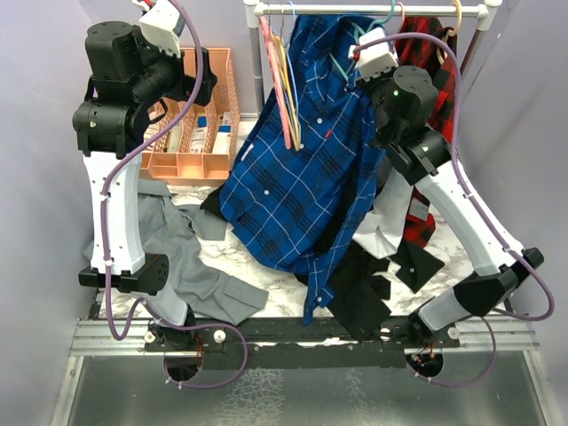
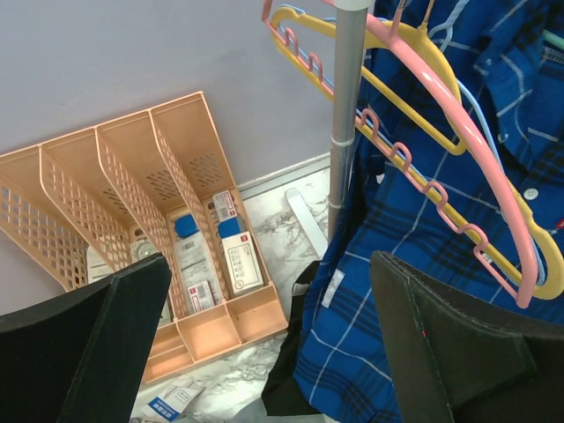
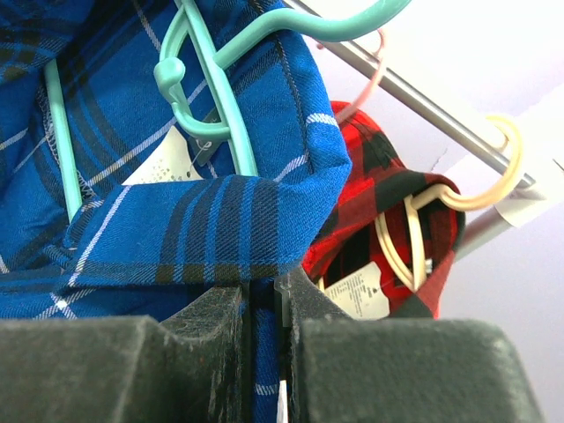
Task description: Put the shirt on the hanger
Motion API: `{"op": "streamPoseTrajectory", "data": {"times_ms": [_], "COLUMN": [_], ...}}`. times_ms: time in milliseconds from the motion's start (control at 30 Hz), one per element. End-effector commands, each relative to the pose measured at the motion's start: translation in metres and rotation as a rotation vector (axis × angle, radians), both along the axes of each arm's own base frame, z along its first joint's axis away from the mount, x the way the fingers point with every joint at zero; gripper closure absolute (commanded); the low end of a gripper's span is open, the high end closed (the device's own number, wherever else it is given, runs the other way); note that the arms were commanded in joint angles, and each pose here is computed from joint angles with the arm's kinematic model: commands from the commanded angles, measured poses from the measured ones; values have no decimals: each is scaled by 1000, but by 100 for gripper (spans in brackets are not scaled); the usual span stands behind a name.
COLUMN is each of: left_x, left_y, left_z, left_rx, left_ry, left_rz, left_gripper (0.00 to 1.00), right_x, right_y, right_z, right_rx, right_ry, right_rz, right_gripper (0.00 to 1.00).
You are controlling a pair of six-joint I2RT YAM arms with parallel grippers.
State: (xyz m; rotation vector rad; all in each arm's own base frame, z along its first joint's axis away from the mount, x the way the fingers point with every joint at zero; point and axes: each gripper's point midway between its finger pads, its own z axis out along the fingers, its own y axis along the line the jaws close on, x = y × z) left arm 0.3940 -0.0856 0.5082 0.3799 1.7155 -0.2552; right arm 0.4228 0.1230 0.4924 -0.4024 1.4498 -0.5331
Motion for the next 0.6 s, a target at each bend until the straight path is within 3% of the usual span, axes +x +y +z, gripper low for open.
{"op": "streamPoseTrajectory", "data": {"times_ms": [0,567], "left_x": [-15,-6], "left_y": [-2,-8], "left_z": [14,-7], "left_rx": [-8,-5], "left_ry": [-37,21], "left_rz": [-20,-53], "left_gripper": [1,2], "right_x": [10,43], "right_y": [8,7], "right_z": [27,23], "right_rx": [66,28], "right_ry": [-62,-50], "right_rz": [30,-36], "right_gripper": [99,99]}}
